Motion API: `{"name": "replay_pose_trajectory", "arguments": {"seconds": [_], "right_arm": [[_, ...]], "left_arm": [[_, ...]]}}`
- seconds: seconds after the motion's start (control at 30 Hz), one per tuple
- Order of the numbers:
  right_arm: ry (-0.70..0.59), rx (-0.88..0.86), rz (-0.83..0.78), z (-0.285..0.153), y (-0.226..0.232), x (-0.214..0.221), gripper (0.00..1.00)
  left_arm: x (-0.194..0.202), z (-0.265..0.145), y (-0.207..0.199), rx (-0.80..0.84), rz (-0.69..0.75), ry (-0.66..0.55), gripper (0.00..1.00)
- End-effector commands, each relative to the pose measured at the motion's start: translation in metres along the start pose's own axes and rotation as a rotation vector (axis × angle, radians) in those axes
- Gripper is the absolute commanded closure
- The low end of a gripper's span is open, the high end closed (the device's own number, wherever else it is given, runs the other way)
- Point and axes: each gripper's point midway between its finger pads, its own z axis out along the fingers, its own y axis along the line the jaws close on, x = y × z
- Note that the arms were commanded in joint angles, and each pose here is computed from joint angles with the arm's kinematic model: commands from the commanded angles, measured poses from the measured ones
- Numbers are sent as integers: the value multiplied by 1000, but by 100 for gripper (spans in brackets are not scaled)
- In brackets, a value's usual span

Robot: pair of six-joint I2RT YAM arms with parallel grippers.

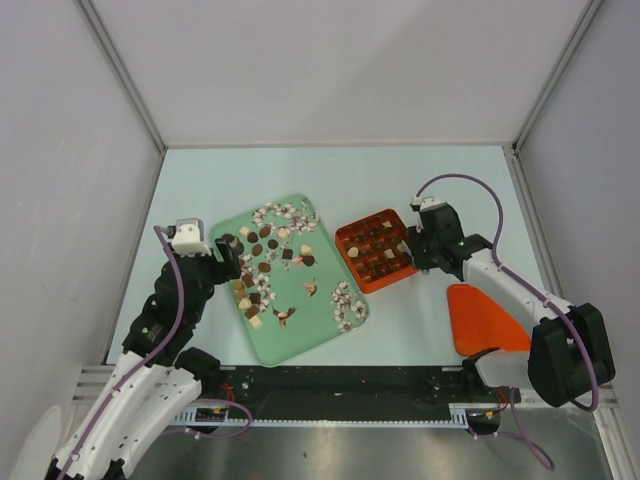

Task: Pack the chocolate
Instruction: Place the fake chocolate in the packing box.

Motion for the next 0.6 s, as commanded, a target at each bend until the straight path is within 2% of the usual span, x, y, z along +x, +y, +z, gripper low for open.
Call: {"name": "replay_pose_trajectory", "arguments": {"seconds": [0.0,0.37,0.57], "right_arm": [[-60,-11,14,-14,0,-11,68],[-223,-119,-79,-48,31,-40,69],[-299,-220,-261,-59,89,-48,69]], "left_arm": [[-5,2,0,5,13,-18,20],[-4,3,0,3,15,-15,20],[-4,4,-1,6,16,-12,20]]}}
